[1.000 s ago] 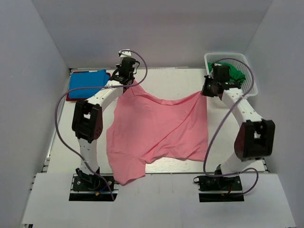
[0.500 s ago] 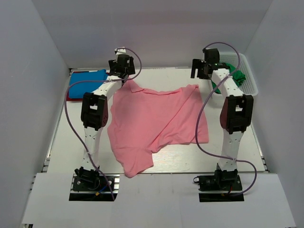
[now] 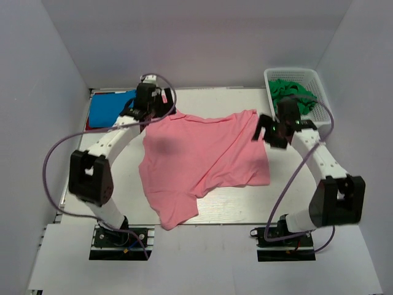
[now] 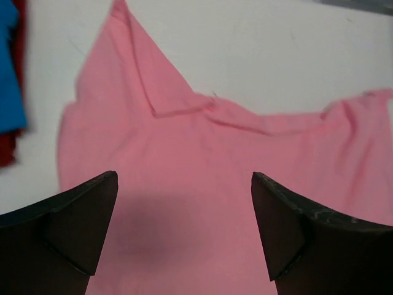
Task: Fold and stack the t-shirts
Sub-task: Flatten out the tshirt
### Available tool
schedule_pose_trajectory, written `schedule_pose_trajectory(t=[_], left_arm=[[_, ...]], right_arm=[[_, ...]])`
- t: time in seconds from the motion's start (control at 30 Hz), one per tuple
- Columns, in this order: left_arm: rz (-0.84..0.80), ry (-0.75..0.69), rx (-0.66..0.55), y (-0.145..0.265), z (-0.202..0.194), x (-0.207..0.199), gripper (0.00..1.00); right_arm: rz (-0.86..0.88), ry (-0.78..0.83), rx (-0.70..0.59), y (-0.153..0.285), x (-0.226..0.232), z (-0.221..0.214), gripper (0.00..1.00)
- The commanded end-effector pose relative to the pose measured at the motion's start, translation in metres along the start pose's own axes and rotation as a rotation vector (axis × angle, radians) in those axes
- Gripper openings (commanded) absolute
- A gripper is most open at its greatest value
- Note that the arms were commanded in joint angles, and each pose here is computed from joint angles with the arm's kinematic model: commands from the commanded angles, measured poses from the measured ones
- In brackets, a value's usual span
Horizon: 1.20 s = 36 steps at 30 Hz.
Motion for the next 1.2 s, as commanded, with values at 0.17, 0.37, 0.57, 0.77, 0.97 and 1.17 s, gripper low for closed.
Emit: schedule_pose_trajectory(t=[0.17,0.37,0.57,0.77,0.97,1.17], left_arm=[[-0.164,0.199,0.344,0.06,-0.105,0.025,0.99],[-0.104,0.219,0.483,0.066,-0.152,0.042,0.99],[-0.048,0.233,0.527,0.069,-0.176,0.057,0.99],[0.049,0.232,0.544,0.069,-0.196,0.077,0.99],[0.18,0.268,0.557,0.064,-0.215,0.098,0.99],[0.276,0.242,0.537,0.06,-0.215,0.107,0.99]], right_arm=[[-0.255,-0.335,0.32,0.015,-0.036,-0.137,0.81],[-0.237,-0.342,0.306,-0.002,-0.04,-0.155,0.61],[-0.188,-0.335,0.291,-0.023,-0.04,-0.161,0.53],[-0.233,-0.319,0.293,-0.029,-0.046,-0.16,0.05],[-0.303,-0.291,0.279,0.004,-0.048,-0.147,0.0],[-0.463,-0.28,0.366,0.055,-0.056,-0.138,0.0]])
Point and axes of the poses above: each gripper's point midway between its finger pads, its own y axis back along the fingers, its own x axis along the line the jaws close on, z = x × y, the point moved 8 cm from there along y, back along the fingers, and after that the axes turned 13 degrees about y, right-handed, at the moved point
